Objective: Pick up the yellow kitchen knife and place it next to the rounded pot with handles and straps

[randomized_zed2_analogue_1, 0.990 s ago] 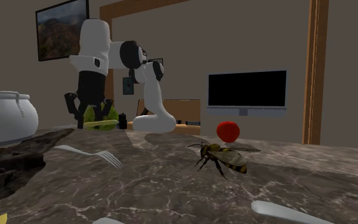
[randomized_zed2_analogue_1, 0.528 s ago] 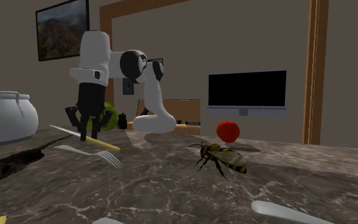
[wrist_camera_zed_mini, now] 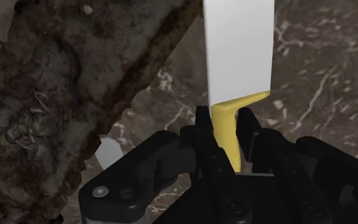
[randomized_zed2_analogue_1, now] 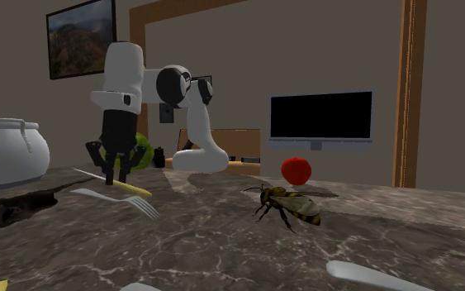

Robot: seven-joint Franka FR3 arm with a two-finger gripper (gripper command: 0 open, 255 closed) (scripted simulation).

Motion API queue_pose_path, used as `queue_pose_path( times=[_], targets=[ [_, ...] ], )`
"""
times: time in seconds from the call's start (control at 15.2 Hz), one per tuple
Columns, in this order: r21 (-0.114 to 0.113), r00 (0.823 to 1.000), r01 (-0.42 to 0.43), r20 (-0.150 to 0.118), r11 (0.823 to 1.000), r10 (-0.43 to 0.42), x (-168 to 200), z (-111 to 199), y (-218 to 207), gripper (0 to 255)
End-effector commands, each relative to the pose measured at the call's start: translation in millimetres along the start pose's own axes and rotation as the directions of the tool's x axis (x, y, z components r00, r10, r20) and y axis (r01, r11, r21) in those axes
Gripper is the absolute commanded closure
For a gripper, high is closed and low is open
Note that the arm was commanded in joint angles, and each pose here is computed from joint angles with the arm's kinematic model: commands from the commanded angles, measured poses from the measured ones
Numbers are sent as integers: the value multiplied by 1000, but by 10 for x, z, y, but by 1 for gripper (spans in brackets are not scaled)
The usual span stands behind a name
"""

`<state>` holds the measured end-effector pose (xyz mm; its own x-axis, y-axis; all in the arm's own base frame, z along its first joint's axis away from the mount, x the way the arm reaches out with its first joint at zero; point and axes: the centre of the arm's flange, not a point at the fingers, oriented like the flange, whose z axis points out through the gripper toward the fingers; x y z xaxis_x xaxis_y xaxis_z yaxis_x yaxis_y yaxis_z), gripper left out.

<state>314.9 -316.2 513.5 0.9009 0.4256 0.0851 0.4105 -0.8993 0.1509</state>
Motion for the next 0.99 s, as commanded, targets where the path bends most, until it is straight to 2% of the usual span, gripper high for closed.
queue_pose_path(
  times=[0.0, 0.33, 0.59, 0.92],
  targets=[
    [3, 1000, -2, 3, 1000, 2, -12, 15, 0, 0],
    [3, 1000, -2, 3, 1000, 2, -9, 14, -2, 0],
    [3, 1000, -2, 3, 1000, 2, -8, -486, -1, 0],
    [3, 1000, -2, 3, 1000, 2, -8, -486, -1, 0]
  ],
)
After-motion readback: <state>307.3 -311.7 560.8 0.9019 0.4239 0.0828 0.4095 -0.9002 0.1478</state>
